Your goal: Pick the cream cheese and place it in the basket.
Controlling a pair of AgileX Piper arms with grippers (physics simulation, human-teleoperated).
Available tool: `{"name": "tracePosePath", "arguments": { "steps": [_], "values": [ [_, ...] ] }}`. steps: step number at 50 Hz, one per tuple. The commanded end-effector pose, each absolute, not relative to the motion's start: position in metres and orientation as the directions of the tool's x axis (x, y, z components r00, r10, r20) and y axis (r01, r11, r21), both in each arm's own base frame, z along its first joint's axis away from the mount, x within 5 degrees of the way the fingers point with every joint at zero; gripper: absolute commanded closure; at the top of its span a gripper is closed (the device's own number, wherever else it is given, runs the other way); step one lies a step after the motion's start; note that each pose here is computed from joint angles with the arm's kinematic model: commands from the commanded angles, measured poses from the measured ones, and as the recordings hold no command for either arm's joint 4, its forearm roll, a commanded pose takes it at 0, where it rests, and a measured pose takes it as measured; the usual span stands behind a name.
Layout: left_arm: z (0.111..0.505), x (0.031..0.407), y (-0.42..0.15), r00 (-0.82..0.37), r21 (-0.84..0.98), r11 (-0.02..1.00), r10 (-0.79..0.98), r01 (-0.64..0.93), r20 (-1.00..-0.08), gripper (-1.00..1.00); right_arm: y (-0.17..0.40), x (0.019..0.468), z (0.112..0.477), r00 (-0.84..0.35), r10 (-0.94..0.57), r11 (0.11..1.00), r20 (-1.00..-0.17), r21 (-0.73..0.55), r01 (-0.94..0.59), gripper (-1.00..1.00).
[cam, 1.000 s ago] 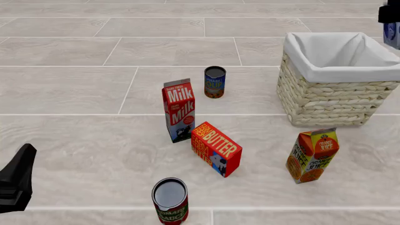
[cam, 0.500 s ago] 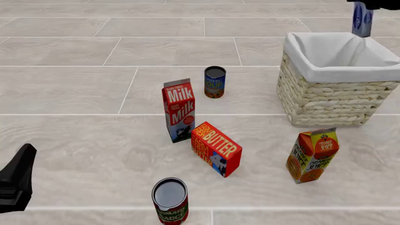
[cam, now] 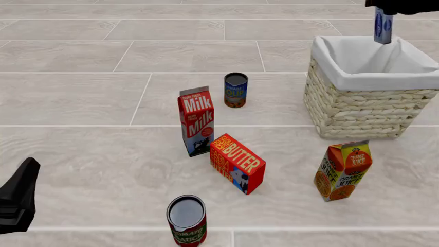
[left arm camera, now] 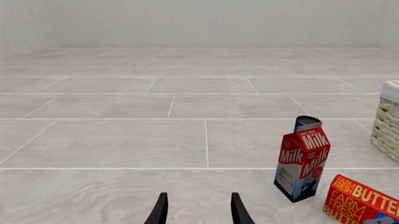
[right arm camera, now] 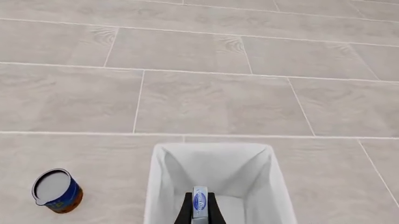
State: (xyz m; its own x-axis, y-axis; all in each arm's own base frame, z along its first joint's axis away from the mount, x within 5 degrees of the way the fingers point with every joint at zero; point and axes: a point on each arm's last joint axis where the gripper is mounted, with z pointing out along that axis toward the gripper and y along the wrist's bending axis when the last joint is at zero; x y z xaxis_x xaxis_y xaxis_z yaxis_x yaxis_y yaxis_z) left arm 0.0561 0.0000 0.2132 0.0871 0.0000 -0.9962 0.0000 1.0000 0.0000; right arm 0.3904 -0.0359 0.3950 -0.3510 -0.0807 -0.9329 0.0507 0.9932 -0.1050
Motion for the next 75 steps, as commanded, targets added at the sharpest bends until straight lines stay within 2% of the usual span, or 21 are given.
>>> {"name": "tracePosePath", "arguments": {
  "steps": [1, 19, 35, 75],
  "values": [
    [0.213, 0.056, 0.0, 0.087, 0.0, 1.0, 0.0, 0.0, -0.996, -1.0, -0.04, 0.409, 0.38, -0.363, -0.032, 0.995, -0.931, -0.063, 0.073, 1.0],
    [0.213, 0.056, 0.0, 0.087, 0.0, 1.0, 0.0, 0.0, -0.996, -1.0, -0.046, 0.434, 0.358, -0.374, 0.041, 0.994, -0.926, 0.002, 0.105, 1.0],
    [0.213, 0.056, 0.0, 0.087, 0.0, 1.0, 0.0, 0.0, -0.996, -1.0, -0.053, 0.452, 0.341, -0.4, 0.042, 0.993, -0.915, -0.005, 0.114, 1.0],
    [0.213, 0.056, 0.0, 0.087, 0.0, 1.0, 0.0, 0.0, -0.996, -1.0, -0.067, 0.462, 0.304, -0.445, 0.054, 0.99, -0.894, -0.01, 0.14, 1.0]
  ]
}}
